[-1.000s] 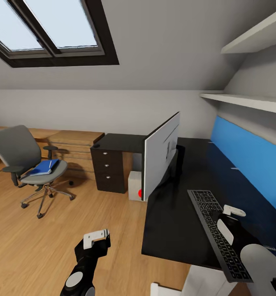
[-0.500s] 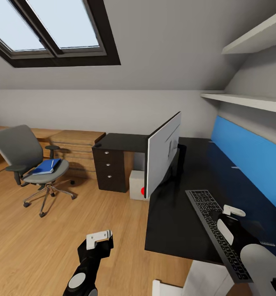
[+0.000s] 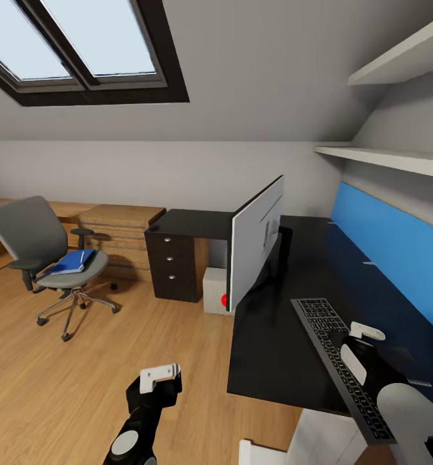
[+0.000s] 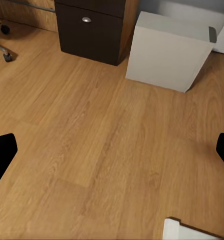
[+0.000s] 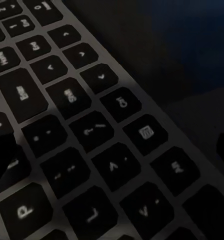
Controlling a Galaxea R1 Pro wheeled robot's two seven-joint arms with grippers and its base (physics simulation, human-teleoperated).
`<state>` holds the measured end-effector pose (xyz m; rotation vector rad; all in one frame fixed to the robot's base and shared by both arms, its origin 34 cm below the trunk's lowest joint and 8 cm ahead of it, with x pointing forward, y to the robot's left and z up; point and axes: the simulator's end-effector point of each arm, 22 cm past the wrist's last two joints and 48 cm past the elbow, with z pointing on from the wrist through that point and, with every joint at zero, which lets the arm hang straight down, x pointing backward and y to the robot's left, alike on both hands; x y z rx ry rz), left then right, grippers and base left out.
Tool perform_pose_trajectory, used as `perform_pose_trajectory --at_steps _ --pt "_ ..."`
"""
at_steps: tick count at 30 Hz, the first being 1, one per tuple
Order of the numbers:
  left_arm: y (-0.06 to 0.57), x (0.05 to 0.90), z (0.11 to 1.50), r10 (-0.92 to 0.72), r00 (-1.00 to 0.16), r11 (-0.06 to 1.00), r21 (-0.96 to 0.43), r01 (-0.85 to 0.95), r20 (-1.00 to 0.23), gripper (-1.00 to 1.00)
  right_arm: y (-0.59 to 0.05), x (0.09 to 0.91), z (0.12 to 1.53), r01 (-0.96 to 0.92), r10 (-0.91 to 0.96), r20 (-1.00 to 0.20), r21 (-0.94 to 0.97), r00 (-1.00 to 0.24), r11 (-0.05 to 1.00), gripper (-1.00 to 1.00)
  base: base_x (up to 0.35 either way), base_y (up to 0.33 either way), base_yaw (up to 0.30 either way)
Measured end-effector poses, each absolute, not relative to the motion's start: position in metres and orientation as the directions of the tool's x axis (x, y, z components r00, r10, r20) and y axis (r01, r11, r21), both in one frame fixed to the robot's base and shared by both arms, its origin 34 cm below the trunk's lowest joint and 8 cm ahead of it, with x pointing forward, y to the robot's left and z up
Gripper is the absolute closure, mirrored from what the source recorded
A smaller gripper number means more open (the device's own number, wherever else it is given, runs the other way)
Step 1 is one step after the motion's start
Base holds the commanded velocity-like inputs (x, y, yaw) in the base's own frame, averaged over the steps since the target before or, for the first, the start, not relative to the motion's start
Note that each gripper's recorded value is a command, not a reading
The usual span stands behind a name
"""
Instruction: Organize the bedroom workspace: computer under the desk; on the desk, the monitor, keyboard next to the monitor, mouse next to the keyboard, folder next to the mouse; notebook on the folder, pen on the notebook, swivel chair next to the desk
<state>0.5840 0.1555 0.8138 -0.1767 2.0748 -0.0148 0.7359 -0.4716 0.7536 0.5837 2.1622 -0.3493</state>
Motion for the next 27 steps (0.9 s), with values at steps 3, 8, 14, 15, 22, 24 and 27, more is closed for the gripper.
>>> perform_pose_trajectory --at_steps 3,8,14,15,22,24,27 --pt "0.155 0.583 0.811 -0.129 -0.484 0.99 -0.081 -0.119 -0.866 -1.0 -0.466 0.756 0.782 0.504 0.28 -0.837 0.005 -0.471 0.864 -1.0 0.0 0.0 0.0" --pt "0.155 0.583 0.81 -0.128 -0.486 0.99 -0.08 -0.118 -0.865 -1.0 -0.463 0.77 0.806 0.486 0.269 -0.864 0.033 -0.425 0.873 -1.0 0.0 0.0 0.0" --pt "0.155 0.583 0.81 -0.126 -0.485 0.99 -0.078 -0.117 -0.866 -1.0 -0.463 0.772 0.809 0.487 0.273 -0.868 0.041 -0.416 0.873 -1.0 -0.131 -0.116 0.0" --pt "0.155 0.583 0.81 -0.126 -0.485 0.99 -0.078 -0.117 -0.866 -1.0 -0.462 0.772 0.809 0.485 0.273 -0.868 0.043 -0.415 0.873 -1.0 -0.233 -0.183 0.0" --pt "0.155 0.583 0.81 -0.125 -0.485 0.99 -0.077 -0.117 -0.866 -1.0 -0.462 0.772 0.809 0.481 0.272 -0.868 0.044 -0.416 0.876 -1.0 -0.252 -0.184 0.0" --pt "0.155 0.583 0.81 -0.125 -0.485 0.99 -0.077 -0.118 -0.866 -1.0 -0.461 0.772 0.809 0.481 0.272 -0.868 0.045 -0.416 0.876 -1.0 -0.229 -0.14 0.0" --pt "0.156 0.583 0.81 -0.125 -0.485 0.99 -0.077 -0.118 -0.866 -1.0 -0.461 0.772 0.809 0.481 0.274 -0.867 0.046 -0.417 0.876 -1.0 -0.113 -0.068 0.0"
